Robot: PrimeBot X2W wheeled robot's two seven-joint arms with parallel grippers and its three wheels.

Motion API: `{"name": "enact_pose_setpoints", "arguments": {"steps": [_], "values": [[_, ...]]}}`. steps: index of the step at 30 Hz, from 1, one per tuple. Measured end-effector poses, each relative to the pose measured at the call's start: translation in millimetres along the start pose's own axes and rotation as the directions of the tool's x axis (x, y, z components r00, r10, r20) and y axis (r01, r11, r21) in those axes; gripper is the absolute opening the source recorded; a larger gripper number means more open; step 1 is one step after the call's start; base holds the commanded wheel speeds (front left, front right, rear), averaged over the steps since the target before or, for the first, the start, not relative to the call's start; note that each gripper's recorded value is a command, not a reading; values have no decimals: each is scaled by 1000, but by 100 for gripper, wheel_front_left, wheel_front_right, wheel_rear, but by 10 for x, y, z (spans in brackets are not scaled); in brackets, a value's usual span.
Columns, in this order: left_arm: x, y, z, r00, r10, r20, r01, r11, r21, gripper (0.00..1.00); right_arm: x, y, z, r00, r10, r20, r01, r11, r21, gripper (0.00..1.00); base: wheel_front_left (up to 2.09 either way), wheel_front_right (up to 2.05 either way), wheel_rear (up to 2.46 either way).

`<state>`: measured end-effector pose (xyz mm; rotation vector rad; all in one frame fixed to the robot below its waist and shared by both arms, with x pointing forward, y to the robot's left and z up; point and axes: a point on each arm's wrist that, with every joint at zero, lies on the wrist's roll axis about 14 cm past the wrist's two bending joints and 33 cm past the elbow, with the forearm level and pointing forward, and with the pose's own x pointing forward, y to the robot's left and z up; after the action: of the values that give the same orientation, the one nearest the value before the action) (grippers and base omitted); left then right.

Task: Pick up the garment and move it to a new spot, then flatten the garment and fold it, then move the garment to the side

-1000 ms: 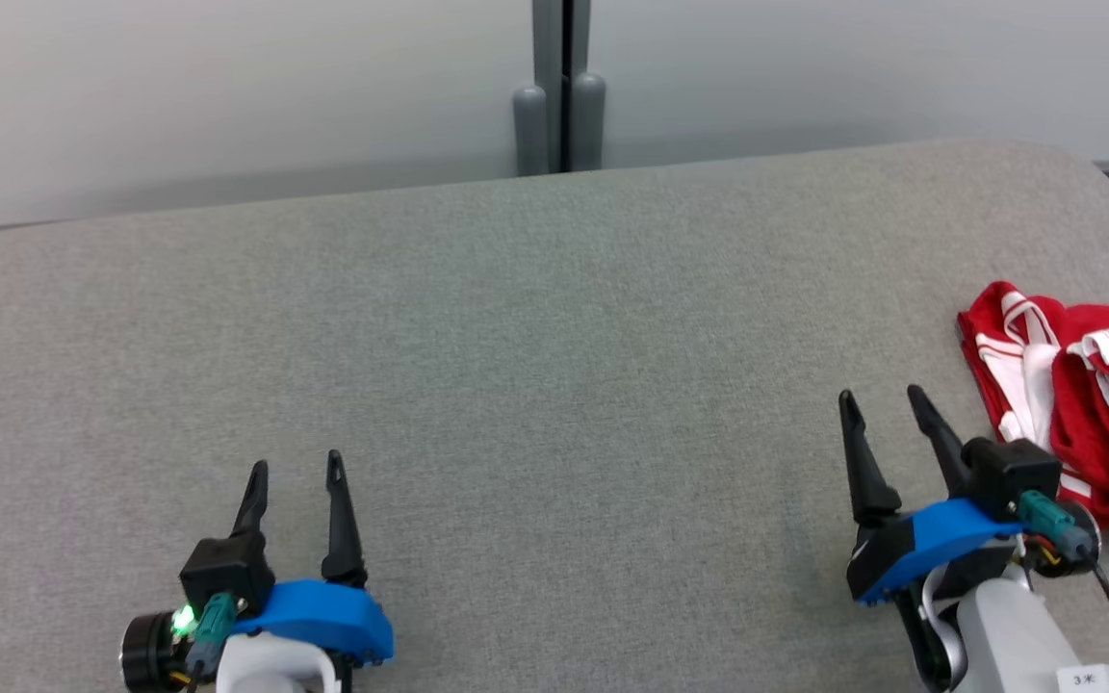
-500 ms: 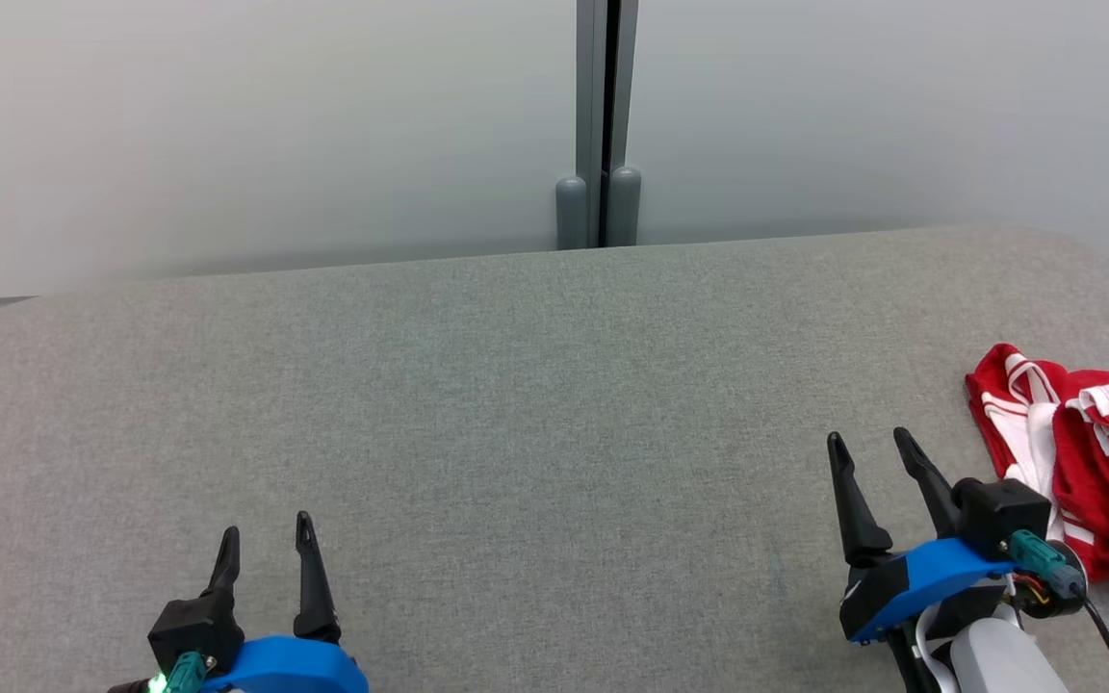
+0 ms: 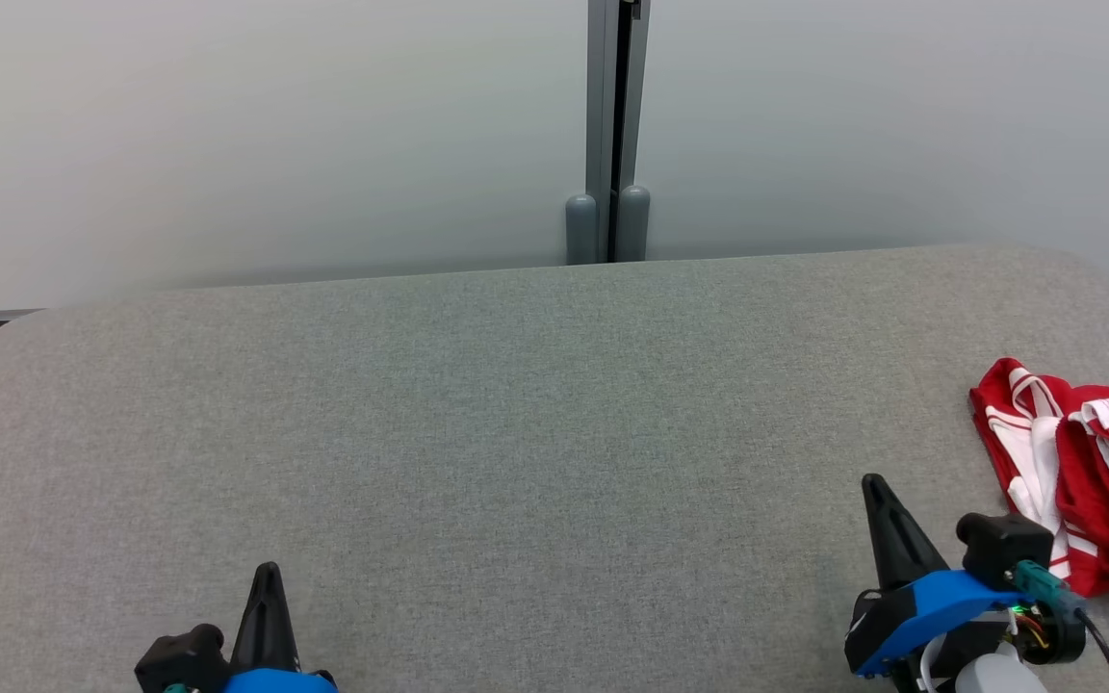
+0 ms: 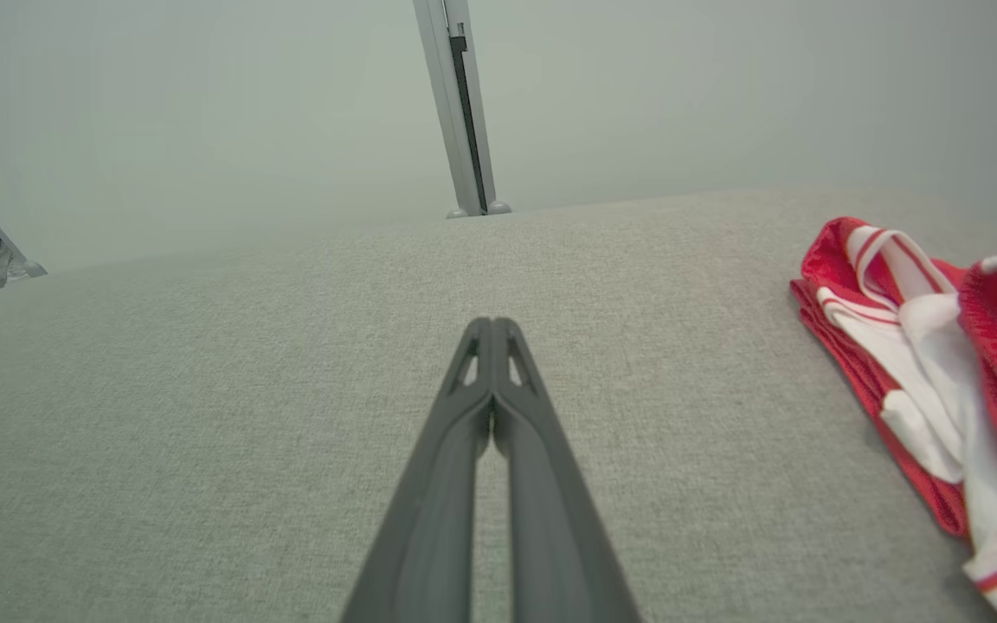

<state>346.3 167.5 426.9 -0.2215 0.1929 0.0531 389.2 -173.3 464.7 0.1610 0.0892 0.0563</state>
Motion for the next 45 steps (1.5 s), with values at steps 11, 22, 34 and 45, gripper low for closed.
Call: {"name": "enact_pose_setpoints", "arguments": {"steps": [11,22,34,45], "values": [[20,84,15,999,32,-29,-37,979,-202,0,-6,-83,41,999,-49,1,48,977,207,0,0,0,0],[61,109,77,999,36,-39,-48,927,-373,0,-16,-133,88,997,-78,4,70,921,383,0,0,0,0],[117,109,178,999,25,-32,-38,849,-527,0,-11,-166,145,996,-93,8,74,838,540,0,0,0,0],[146,129,255,1000,18,-23,-28,768,-640,0,-25,-190,168,995,-99,6,71,750,658,0,0,0,0]]}}
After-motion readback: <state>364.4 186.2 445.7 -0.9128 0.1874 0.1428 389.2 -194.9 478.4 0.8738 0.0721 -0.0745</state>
